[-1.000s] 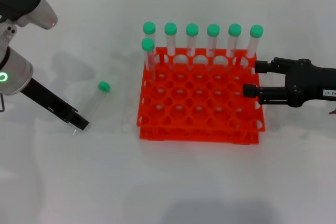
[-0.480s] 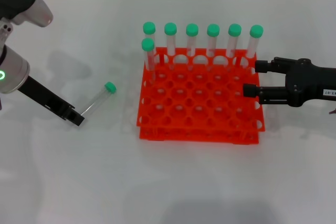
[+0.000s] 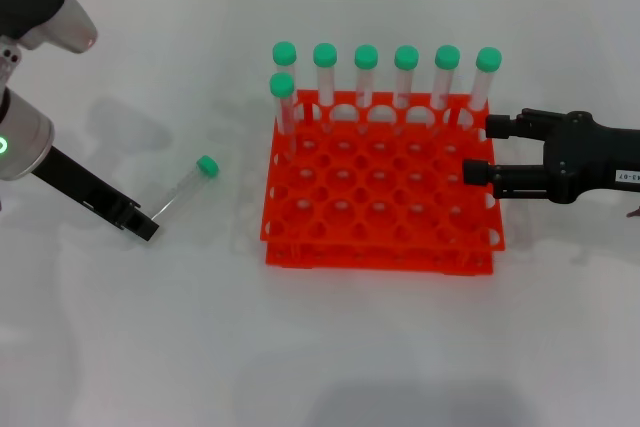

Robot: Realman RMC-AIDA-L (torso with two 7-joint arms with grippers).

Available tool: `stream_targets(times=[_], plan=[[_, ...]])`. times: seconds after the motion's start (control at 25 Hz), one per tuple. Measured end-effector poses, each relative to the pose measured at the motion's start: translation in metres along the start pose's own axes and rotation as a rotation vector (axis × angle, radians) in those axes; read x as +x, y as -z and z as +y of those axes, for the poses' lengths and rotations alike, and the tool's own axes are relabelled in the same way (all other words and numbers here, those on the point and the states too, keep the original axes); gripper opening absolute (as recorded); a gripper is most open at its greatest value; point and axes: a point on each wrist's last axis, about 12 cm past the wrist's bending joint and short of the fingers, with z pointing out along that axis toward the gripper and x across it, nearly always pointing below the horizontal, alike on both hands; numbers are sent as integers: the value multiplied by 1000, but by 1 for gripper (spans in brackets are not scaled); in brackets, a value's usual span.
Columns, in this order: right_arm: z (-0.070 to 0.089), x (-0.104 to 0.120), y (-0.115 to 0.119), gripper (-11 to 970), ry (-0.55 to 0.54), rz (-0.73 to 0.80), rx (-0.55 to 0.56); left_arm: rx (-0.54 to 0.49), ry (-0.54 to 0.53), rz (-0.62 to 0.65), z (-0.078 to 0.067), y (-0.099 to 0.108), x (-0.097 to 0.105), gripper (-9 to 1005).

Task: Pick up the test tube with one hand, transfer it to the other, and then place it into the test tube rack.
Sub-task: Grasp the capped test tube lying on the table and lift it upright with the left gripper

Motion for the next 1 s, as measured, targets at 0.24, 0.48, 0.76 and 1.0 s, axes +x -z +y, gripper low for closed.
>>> stream_targets(times=[0.24,0.48,0.76,1.0], plan=[[-1,-1,2,843,-3,-10,9,-3,4,-20,2,4,-2,186],[-2,-1,4,843,-8,-18,13,-19,34,-107,12,21,-5,186],[-3,-1,7,844,-11,-27,24,-25,24,-369,20,54,-12,186],[-5,-2,10,844,-11,-38,38,-7,-27,-606,19,68,-26,186]])
